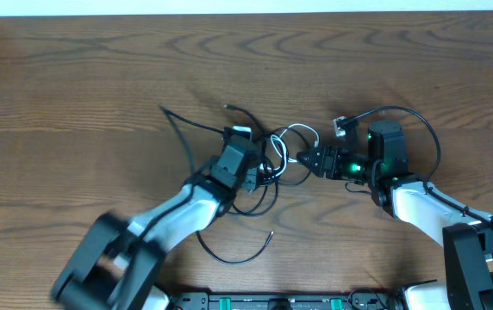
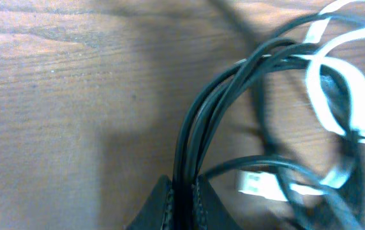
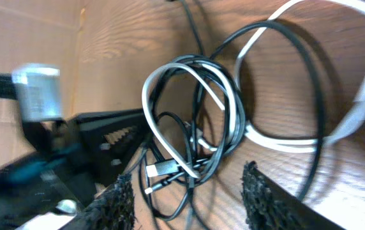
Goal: Untangle cables
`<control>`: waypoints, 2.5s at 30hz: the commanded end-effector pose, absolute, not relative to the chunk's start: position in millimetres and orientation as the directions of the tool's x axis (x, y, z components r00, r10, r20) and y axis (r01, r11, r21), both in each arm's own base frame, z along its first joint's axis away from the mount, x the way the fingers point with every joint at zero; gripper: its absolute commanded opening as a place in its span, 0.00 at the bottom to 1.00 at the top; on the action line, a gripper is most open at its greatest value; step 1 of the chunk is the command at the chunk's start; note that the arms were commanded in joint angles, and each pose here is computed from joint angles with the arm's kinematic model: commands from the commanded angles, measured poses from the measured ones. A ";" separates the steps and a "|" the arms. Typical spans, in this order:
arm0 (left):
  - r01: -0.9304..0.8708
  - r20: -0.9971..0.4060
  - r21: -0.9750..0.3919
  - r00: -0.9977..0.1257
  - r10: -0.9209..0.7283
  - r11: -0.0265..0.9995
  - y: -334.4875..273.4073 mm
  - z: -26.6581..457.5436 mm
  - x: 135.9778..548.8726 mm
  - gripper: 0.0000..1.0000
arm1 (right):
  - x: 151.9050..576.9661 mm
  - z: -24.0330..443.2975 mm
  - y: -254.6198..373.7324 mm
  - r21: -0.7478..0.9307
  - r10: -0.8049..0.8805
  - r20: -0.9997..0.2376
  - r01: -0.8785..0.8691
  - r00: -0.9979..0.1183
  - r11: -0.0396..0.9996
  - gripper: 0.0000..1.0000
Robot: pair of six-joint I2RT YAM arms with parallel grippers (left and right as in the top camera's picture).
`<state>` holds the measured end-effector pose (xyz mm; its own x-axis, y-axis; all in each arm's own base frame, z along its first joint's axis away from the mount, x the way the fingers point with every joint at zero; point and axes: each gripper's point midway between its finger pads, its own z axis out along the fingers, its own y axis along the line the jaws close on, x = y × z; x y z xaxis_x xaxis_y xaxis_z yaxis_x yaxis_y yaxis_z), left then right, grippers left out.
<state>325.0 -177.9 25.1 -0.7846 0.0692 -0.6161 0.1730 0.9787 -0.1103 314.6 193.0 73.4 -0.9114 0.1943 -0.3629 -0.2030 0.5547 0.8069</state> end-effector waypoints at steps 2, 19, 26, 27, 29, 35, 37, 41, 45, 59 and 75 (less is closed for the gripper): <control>0.230 -0.680 -0.210 -0.732 0.027 0.950 -188.7 80.4 320.0 0.07 | 297.7 87.7 207.7 0.857 0.123 -0.337 -0.249 -0.934 0.450 0.54; 0.367 -0.655 -0.413 -0.755 0.008 0.833 -215.7 129.5 280.2 0.07 | 294.3 94.5 223.1 0.831 0.072 -0.417 -0.348 -0.906 0.434 0.66; 0.361 -0.650 -0.421 -0.760 0.001 0.832 -216.0 129.3 279.7 0.07 | 271.3 99.4 250.6 0.837 -0.018 -0.424 -0.400 -0.905 0.374 0.16; 0.360 -0.649 -0.421 -0.761 0.001 0.833 -215.9 129.0 279.5 0.07 | 269.7 100.1 251.4 0.839 -0.024 -0.423 -0.401 -0.906 0.366 0.06; 0.359 -0.647 -0.420 -0.763 0.003 0.834 -215.5 128.4 279.1 0.07 | 267.5 104.2 251.6 0.847 -0.033 -0.425 -0.410 -0.905 0.340 0.01; 0.351 -0.633 -0.416 -0.774 0.010 0.839 -213.4 124.4 276.4 0.07 | 270.4 143.8 239.5 0.852 -0.030 -0.501 -0.499 -0.865 0.162 0.01; 0.349 -0.629 -0.414 -0.778 0.013 0.841 -212.9 123.1 275.5 0.08 | 272.6 161.2 229.8 0.836 -0.022 -0.541 -0.541 -0.841 0.097 0.01; 0.346 -0.626 -0.412 -0.779 0.013 0.843 -212.3 122.3 275.1 0.07 | 280.9 186.1 209.8 0.814 0.014 -0.580 -0.579 -0.815 0.046 0.01; 0.344 -0.624 -0.412 -0.781 0.014 0.844 -211.8 121.6 274.8 0.08 | 293.6 205.3 190.3 0.798 0.077 -0.603 -0.600 -0.794 0.055 0.01; 0.312 -0.601 -0.381 -0.799 0.023 0.870 -202.8 111.7 271.3 0.08 | 309.6 266.8 125.4 0.706 0.265 -0.701 -0.695 -0.662 0.134 0.01; 0.325 -0.587 -0.412 -0.809 0.025 0.851 -208.5 112.6 267.2 0.08 | 321.4 253.9 66.1 0.709 0.320 -0.704 -0.656 -0.634 0.260 0.13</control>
